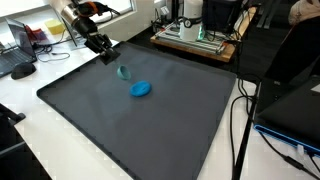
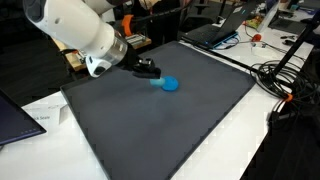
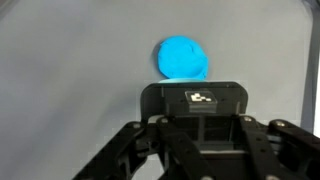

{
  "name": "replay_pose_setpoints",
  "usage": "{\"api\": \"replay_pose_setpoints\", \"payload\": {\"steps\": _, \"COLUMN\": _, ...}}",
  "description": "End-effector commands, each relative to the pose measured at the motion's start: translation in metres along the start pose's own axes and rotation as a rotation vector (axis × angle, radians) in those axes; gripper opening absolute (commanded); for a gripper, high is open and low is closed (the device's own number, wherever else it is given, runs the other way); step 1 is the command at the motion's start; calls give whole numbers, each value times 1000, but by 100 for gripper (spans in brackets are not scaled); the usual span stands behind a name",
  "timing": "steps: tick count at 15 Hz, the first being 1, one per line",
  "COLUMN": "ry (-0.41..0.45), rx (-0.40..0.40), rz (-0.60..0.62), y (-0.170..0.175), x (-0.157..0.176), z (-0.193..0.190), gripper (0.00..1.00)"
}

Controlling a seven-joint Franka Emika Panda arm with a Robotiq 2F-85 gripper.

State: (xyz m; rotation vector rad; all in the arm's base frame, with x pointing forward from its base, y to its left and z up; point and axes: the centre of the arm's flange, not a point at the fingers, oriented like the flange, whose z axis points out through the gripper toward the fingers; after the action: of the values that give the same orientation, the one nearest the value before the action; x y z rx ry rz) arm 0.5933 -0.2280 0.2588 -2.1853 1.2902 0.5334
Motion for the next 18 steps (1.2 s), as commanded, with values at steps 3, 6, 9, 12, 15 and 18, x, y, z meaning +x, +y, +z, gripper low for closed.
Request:
{"api": "replay_pose_setpoints", "payload": {"steps": 3, "ry": 3, "rx": 16, "rz": 49, "y": -19, "x": -6, "z": -3, "gripper": 22}}
{"api": "replay_pose_setpoints", "payload": {"steps": 6, "ry": 59, "rx": 6, "rz": 72, "y": -30, "x": -29, "z": 2, "gripper": 22}}
{"api": "replay_pose_setpoints", "payload": {"steps": 9, "ry": 133, "rx": -2, "rz": 86, "y": -50, "x": -56, "z": 12, "gripper": 22}}
{"api": "replay_pose_setpoints", "payload": {"steps": 12, "ry": 222, "rx": -35, "rz": 80, "y": -73, "x": -85, "z": 25, "gripper": 22}}
{"api": "replay_pose_setpoints", "payload": {"steps": 15, "ry": 325, "rx": -106, "rz": 56, "y": -93, "x": -112, "z": 39, "gripper": 22}}
{"api": "replay_pose_setpoints", "payload": {"steps": 18, "ry": 434, "rx": -208, "rz": 9, "y": -111, "x": -140, "z": 52, "gripper": 22}}
